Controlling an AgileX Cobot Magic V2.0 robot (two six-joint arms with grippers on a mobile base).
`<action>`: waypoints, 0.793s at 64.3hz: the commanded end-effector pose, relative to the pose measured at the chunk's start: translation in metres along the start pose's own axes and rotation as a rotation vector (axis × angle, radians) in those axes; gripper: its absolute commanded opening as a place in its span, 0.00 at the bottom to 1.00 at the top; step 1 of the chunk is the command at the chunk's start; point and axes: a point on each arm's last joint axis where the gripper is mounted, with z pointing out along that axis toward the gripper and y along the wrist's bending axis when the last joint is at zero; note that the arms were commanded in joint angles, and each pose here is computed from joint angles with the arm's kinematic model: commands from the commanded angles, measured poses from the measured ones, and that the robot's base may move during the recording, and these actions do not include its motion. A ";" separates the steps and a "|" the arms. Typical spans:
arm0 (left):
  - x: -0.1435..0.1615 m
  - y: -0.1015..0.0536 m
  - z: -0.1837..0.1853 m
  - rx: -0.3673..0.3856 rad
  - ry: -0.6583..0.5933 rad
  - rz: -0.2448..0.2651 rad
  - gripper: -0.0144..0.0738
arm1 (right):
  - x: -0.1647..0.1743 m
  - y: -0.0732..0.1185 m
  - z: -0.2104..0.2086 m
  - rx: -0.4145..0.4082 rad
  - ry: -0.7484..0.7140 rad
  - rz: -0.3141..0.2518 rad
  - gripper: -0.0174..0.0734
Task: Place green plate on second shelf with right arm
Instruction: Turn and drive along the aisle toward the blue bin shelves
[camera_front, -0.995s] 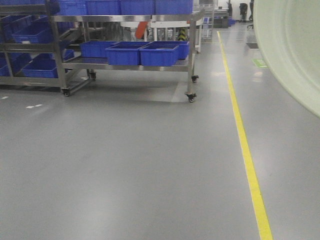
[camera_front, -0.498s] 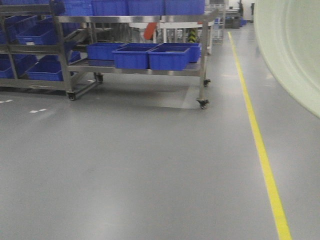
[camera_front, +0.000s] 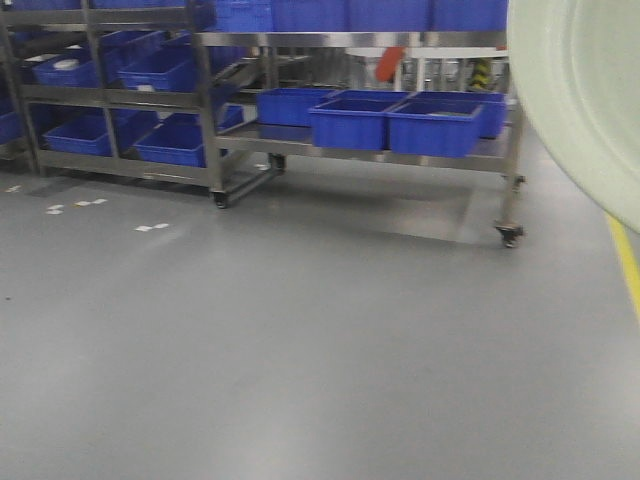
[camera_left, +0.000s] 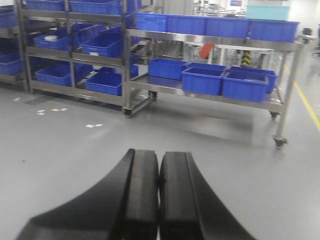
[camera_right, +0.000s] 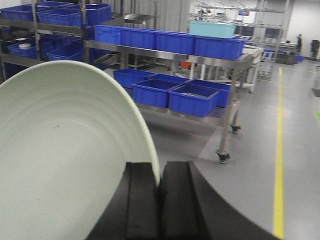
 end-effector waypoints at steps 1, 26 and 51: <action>0.005 0.000 0.000 0.007 -0.058 -0.007 0.31 | -0.020 -0.001 -0.002 0.010 -0.130 0.012 0.22; 0.005 0.000 0.000 0.007 -0.058 -0.007 0.31 | -0.020 -0.001 -0.002 0.010 -0.130 0.012 0.22; 0.005 0.000 0.000 0.007 -0.058 -0.007 0.31 | -0.020 -0.001 -0.002 0.009 -0.130 0.013 0.22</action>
